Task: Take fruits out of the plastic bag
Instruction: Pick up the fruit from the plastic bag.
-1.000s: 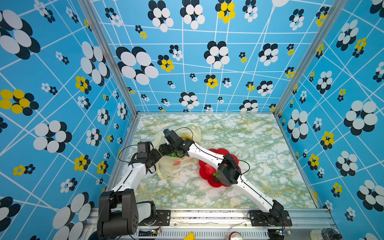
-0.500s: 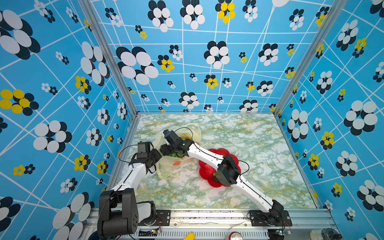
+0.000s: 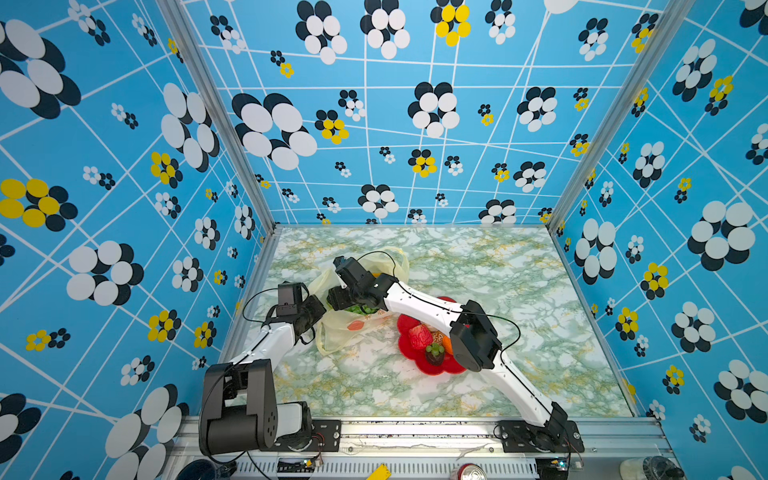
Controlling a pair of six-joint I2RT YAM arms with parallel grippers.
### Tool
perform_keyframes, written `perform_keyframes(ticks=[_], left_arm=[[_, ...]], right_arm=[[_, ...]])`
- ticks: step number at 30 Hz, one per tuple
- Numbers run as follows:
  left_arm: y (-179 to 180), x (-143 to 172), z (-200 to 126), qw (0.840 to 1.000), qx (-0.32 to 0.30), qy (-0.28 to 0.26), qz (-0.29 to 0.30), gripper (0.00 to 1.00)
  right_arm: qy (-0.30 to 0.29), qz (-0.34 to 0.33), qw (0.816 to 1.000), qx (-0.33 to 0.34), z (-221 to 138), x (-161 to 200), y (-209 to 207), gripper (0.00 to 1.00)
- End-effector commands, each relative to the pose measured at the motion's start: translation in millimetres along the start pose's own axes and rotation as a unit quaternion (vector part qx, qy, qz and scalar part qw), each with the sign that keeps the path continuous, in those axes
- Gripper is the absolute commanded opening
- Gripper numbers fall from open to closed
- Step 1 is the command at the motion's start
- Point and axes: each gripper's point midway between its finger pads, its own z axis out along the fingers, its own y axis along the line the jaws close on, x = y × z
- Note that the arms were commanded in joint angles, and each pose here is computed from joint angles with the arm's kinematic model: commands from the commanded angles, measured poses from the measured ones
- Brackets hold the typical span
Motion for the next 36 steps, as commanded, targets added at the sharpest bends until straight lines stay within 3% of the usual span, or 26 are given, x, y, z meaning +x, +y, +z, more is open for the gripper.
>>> perform_keyframes(ticks=[1,20,32,36], left_arm=[[1,6,6,1.0,0.005,0.006,-0.003,0.0],[-1,7,4,0.999,0.02,-0.011,0.024,0.0],[-9,10,2,0.998,0.029,-0.027,0.052,0.0],[-9,12,1,0.998,0.03,-0.028,0.056,0.0]], right_arm=[[-0.04,0.009,0.999,-0.014,-26,-21,10,0.61],[-0.07,0.023,0.997,-0.038,-106,-25,16,0.63],[-0.037,0.015,0.999,0.032,-183,2,-28,0.61],[0.007,0.027,0.996,0.088,-214,32,-65,0.62]])
